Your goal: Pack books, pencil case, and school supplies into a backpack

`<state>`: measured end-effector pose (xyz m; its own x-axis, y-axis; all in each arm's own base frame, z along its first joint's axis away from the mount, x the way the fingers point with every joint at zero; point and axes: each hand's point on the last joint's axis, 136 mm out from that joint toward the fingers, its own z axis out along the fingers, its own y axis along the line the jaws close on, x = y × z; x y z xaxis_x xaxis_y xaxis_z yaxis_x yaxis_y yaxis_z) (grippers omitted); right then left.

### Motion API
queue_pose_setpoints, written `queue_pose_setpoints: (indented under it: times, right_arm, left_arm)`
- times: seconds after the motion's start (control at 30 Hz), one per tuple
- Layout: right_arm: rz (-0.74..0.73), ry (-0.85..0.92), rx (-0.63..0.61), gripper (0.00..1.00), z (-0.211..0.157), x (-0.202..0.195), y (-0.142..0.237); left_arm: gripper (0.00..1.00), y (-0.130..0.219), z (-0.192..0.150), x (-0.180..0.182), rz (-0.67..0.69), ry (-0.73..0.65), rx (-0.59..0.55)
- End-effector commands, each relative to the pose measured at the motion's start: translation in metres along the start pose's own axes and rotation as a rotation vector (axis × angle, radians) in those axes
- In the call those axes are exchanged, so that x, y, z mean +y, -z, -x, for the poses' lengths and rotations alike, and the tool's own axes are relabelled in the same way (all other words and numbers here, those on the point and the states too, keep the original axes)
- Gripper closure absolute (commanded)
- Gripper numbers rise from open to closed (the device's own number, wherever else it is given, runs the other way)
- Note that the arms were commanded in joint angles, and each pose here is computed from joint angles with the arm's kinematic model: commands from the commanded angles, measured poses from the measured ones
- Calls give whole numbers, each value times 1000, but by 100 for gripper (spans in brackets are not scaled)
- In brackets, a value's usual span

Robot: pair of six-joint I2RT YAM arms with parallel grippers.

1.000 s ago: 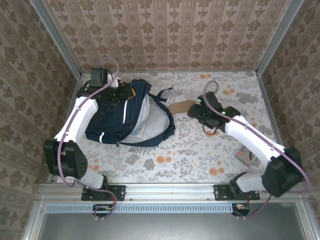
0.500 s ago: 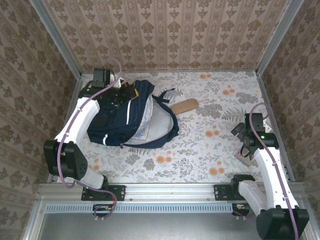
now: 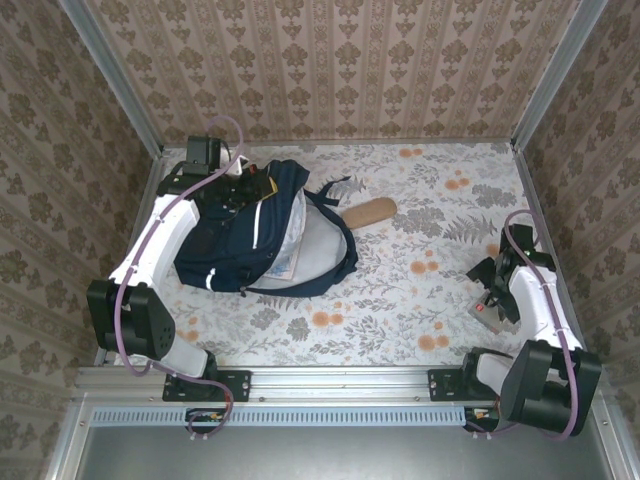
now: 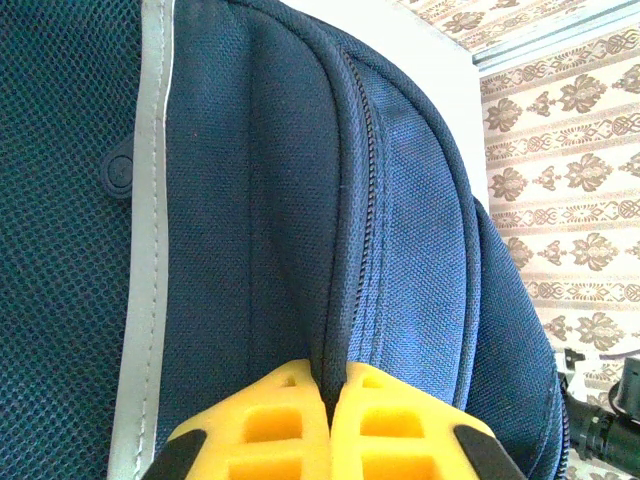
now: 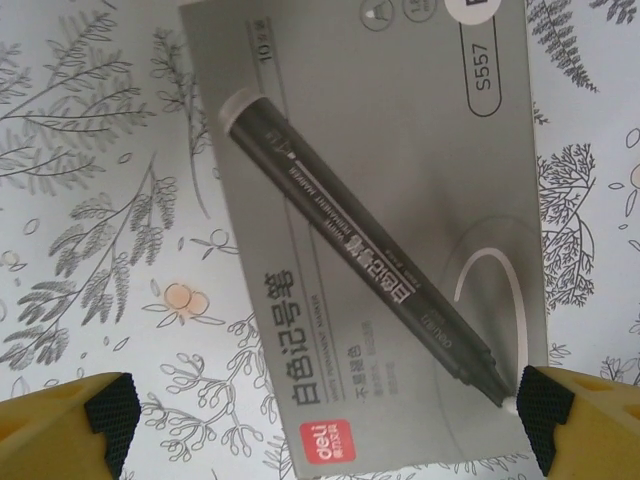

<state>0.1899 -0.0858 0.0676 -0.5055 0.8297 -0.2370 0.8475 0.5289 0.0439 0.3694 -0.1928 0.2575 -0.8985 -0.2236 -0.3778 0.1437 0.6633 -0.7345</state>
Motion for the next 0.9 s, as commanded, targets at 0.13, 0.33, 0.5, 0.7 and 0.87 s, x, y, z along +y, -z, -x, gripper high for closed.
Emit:
queue_pose_setpoints:
  times: [0.13, 0.33, 0.5, 0.7, 0.87]
  right_arm:
    - [-26, 5, 72, 0, 1, -3, -22]
    - [-55, 19, 95, 0, 3, -4, -33]
    - [-49, 38, 116, 1, 3, -1, -40]
    - [-94, 13, 73, 1, 9, -10, -29]
    - [-89, -3, -14, 0, 20, -14, -8]
  left_arm:
    - [100, 11, 12, -45, -148, -101, -43]
    - [100, 11, 13, -44, -144, -102, -43]
    - [100, 10, 13, -44, -143, -103, -43]
    - [100, 8, 14, -43, -142, -102, -38]
    - [100, 8, 15, -43, -142, -102, -36]
